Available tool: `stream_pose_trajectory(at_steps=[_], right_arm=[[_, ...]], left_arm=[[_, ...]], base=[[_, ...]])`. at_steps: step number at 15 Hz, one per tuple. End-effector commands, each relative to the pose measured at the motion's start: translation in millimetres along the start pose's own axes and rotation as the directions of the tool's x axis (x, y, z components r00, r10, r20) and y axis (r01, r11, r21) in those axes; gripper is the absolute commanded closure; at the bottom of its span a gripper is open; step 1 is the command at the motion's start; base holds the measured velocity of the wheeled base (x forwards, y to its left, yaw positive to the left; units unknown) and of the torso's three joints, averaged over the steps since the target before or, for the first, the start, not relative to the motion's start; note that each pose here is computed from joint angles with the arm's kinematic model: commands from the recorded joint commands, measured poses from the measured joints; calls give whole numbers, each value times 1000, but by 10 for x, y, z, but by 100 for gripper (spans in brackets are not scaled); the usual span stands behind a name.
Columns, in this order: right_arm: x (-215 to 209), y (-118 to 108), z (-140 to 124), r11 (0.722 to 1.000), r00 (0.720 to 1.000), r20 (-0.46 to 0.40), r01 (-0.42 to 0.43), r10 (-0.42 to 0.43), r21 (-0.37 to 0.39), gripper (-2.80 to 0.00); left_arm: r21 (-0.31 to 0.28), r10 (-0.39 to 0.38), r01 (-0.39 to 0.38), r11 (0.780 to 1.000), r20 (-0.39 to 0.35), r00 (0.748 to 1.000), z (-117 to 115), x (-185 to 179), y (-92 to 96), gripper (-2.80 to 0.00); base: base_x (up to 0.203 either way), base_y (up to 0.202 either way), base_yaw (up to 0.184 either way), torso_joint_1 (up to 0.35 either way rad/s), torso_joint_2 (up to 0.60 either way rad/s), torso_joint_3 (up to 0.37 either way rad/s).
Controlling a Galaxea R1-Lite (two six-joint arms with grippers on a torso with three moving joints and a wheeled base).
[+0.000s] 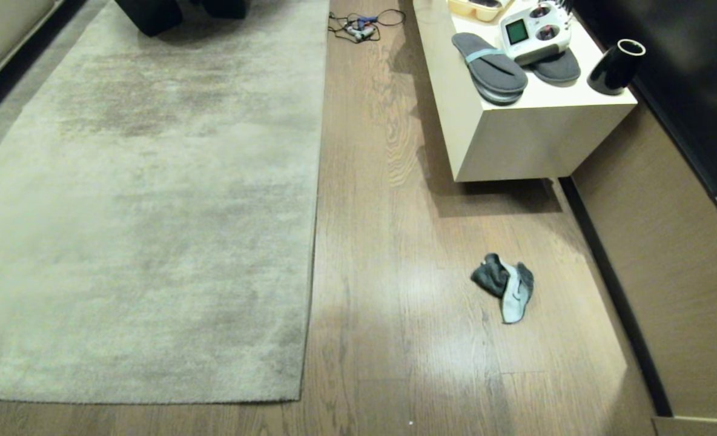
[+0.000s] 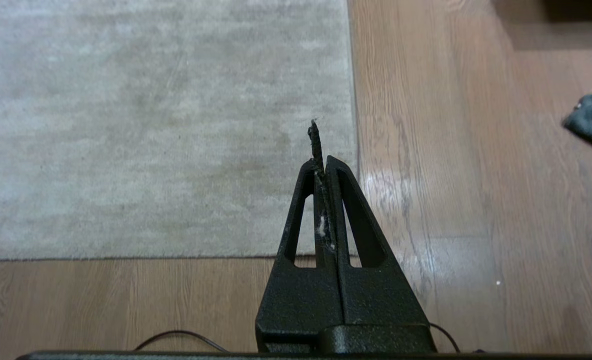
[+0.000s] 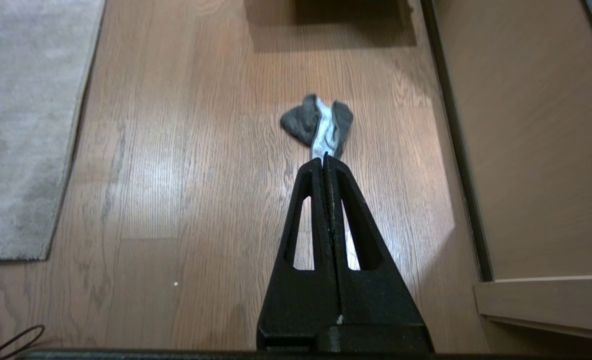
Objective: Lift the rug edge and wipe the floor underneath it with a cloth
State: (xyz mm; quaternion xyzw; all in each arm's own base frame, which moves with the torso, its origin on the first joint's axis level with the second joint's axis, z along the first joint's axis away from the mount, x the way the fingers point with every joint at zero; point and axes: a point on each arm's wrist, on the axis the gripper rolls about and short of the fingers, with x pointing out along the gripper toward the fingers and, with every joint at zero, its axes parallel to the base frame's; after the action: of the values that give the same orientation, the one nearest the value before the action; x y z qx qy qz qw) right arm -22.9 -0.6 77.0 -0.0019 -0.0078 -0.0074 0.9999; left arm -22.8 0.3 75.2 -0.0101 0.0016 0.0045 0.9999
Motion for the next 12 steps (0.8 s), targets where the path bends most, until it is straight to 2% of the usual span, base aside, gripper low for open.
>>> stream_pose_trajectory(at_steps=[1, 12], right_arm=[[1, 0, 1, 1000, 1000, 0, -1, 1, -1, 0], [2, 0, 1, 1000, 1000, -2, 1, -1, -1, 0]], left_arm=[[-1, 0, 0, 1000, -1, 1000, 0, 1, 0, 0], [-1, 0, 0, 1000, -1, 1000, 0, 1, 0, 0]], base=[[0, 0, 0, 2, 6, 208], [0, 0, 0, 2, 4, 203]])
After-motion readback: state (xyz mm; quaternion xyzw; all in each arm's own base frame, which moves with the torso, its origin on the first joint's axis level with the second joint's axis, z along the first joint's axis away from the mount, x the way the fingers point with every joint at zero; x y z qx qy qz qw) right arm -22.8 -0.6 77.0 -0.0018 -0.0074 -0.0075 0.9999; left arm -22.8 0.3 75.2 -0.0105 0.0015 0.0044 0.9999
